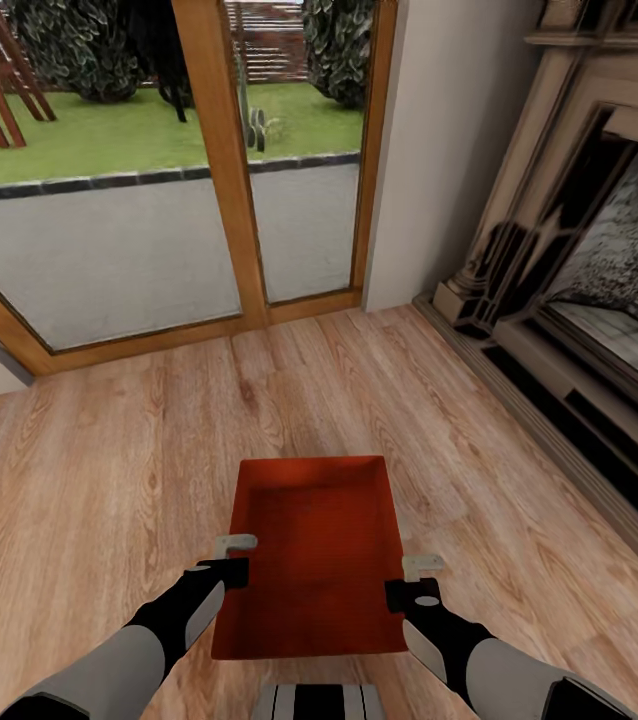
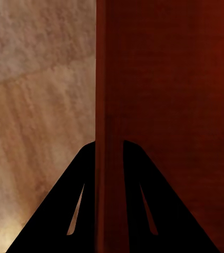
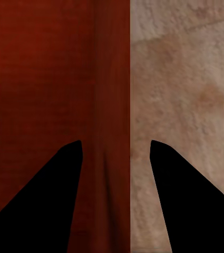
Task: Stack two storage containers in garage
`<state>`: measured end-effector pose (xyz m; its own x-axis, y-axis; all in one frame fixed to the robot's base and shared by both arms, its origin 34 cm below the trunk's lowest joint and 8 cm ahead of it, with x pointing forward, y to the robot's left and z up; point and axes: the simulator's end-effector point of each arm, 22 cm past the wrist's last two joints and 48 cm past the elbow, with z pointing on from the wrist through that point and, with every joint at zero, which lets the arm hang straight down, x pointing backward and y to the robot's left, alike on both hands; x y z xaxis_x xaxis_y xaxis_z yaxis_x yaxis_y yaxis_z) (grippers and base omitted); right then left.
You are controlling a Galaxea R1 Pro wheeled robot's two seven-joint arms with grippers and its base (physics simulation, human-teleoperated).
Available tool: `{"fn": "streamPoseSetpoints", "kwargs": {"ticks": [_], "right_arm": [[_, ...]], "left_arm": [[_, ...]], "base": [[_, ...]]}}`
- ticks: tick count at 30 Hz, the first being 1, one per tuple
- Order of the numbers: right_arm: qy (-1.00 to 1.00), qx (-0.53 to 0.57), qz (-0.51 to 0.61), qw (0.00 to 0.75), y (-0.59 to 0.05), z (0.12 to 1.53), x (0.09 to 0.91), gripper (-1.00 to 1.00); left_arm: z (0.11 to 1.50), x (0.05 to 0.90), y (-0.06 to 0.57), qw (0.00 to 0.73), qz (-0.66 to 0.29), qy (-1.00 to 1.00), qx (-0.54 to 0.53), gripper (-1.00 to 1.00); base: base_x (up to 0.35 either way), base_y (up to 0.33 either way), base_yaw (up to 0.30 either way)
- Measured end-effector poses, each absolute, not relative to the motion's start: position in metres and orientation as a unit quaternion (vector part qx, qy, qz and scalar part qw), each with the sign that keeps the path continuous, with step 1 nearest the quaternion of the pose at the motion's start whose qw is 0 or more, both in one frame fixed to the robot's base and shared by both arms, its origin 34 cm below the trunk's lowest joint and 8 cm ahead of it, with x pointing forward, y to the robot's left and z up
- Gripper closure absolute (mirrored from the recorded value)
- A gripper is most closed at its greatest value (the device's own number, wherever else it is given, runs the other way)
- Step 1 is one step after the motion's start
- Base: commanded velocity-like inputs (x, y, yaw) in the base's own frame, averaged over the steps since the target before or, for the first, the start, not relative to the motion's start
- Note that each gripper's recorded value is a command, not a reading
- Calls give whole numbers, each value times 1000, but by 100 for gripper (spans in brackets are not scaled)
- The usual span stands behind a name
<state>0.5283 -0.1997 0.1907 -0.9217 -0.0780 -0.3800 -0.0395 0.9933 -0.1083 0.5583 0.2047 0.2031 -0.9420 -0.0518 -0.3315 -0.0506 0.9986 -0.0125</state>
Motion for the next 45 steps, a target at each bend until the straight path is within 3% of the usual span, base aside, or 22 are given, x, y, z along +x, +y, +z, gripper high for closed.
{"fn": "streamPoseSetpoints", "kwargs": {"ticks": [45], "right_arm": [[979,-30,-49,195,-200,287,549,100]], "left_arm": [[300,579,205,168,-2,985,-26,100]], "base": [[0,0,0]]}}
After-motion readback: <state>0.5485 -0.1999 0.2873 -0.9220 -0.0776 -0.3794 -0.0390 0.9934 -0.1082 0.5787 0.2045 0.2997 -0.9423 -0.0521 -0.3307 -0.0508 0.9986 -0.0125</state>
